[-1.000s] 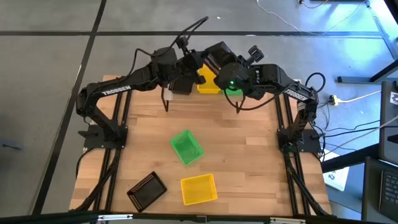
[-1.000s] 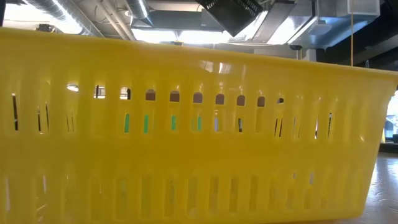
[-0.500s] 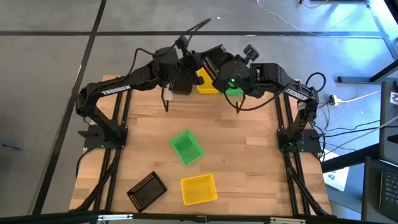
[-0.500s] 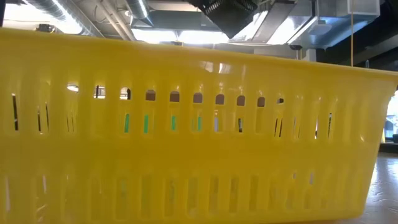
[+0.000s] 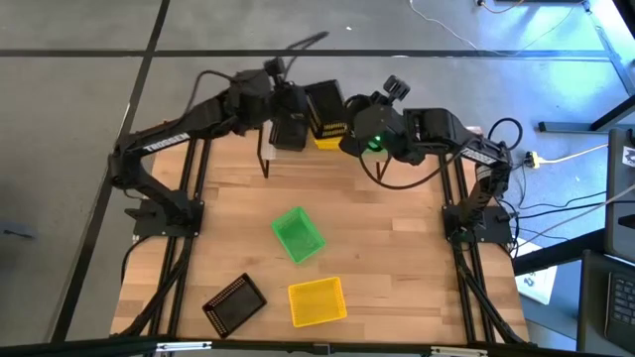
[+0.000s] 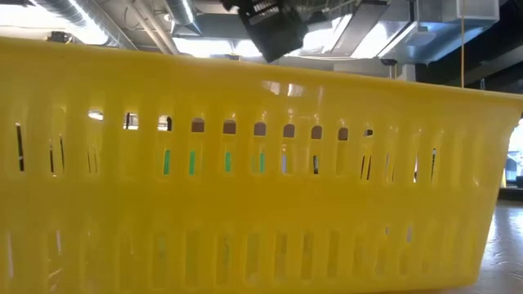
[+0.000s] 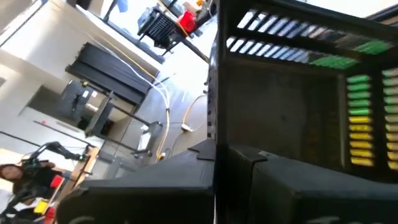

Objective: Stack baskets on shelf by color
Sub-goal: Stack the top black bin on top of the other black bin on the shelf

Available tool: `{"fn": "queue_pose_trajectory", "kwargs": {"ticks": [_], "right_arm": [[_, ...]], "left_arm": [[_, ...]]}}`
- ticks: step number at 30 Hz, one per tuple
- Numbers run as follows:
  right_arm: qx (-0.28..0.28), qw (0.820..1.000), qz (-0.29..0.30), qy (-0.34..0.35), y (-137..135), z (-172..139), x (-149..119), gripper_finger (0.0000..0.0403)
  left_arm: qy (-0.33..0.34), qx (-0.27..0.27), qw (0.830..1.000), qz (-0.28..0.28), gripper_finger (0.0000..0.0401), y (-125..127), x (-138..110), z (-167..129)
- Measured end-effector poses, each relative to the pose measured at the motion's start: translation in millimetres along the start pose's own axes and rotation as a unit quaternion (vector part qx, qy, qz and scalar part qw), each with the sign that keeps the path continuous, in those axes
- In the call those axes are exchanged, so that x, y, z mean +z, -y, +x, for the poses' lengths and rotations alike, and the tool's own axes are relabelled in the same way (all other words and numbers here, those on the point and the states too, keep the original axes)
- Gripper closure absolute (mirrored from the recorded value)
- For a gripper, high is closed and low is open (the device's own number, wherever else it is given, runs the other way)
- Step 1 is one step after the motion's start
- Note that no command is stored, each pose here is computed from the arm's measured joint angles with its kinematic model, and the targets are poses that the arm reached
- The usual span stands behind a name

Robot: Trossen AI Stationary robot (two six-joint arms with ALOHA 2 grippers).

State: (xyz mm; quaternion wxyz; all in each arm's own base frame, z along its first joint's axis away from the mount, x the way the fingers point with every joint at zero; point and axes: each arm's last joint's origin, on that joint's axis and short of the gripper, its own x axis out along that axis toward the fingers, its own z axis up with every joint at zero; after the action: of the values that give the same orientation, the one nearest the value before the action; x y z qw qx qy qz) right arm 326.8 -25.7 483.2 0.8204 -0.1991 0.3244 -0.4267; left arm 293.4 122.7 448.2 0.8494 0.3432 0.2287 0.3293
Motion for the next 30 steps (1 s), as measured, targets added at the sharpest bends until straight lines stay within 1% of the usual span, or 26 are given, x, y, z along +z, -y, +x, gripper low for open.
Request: {"fn": "queue_pose_trajectory", "kwargs": {"ticks": [4,6,8,12,15,18,20,22,23,25,27,28,30], "right_arm": [[0.008,1.0,-0.008,0.009,1.1,-7.0,0.3,0.028],[0.028,0.999,-0.005,0.015,4.3,-10.4,0.0,0.028],[0.078,0.997,0.0,0.027,6.4,-13.8,0.1,0.028],[0.182,0.982,0.01,0.056,15.7,-20.2,0.2,0.028],[0.221,0.973,0.003,0.068,20.8,-22.0,-0.8,0.028],[0.278,0.957,-0.012,0.077,21.3,-19.8,-1.5,0.028],[0.329,0.94,-0.019,0.088,21.3,-17.8,-1.6,0.028],[0.374,0.922,-0.023,0.096,22.5,-15.3,-1.9,0.028],[0.388,0.916,-0.022,0.097,23.3,-13.9,-2.4,0.028],[0.399,0.912,-0.018,0.097,25.4,-10.8,-2.9,0.028],[0.396,0.913,-0.015,0.094,27.5,-8.0,-3.3,0.028],[0.395,0.914,-0.014,0.094,28.4,-7.0,-3.5,0.028],[0.393,0.915,-0.012,0.092,29.8,-5.2,-3.9,0.028]], "left_arm": [[-0.023,-0.025,0.999,0.01,0.0401,-16.1,-15.7,-11.9],[-0.045,-0.034,0.998,0.015,0.0401,-21.7,-24.6,-14.6],[-0.056,-0.047,0.997,0.012,0.0401,-28.5,-31.0,-16.0],[-0.066,-0.096,0.993,-0.006,0.0401,-52.7,-39.7,-22.5],[-0.076,-0.117,0.99,-0.013,0.0401,-67.3,-43.3,-22.5],[-0.082,-0.149,0.985,-0.022,0.0401,-77.3,-48.1,-17.3],[-0.082,-0.175,0.981,-0.029,0.0401,-82.5,-51.9,-12.5],[-0.101,-0.196,0.975,-0.03,0.0401,-85.1,-59.7,-4.7],[-0.114,-0.205,0.972,-0.028,0.0401,-84.9,-63.5,0.9],[-0.13,-0.23,0.964,-0.03,0.0401,-81.8,-69.4,13.1],[-0.136,-0.264,0.954,-0.042,0.0401,-79.6,-76.3,24.0],[-0.142,-0.272,0.951,-0.046,0.0401,-79.7,-80.0,28.3],[-0.151,-0.271,0.949,-0.049,0.0401,-81.4,-85.5,36.5]]}}
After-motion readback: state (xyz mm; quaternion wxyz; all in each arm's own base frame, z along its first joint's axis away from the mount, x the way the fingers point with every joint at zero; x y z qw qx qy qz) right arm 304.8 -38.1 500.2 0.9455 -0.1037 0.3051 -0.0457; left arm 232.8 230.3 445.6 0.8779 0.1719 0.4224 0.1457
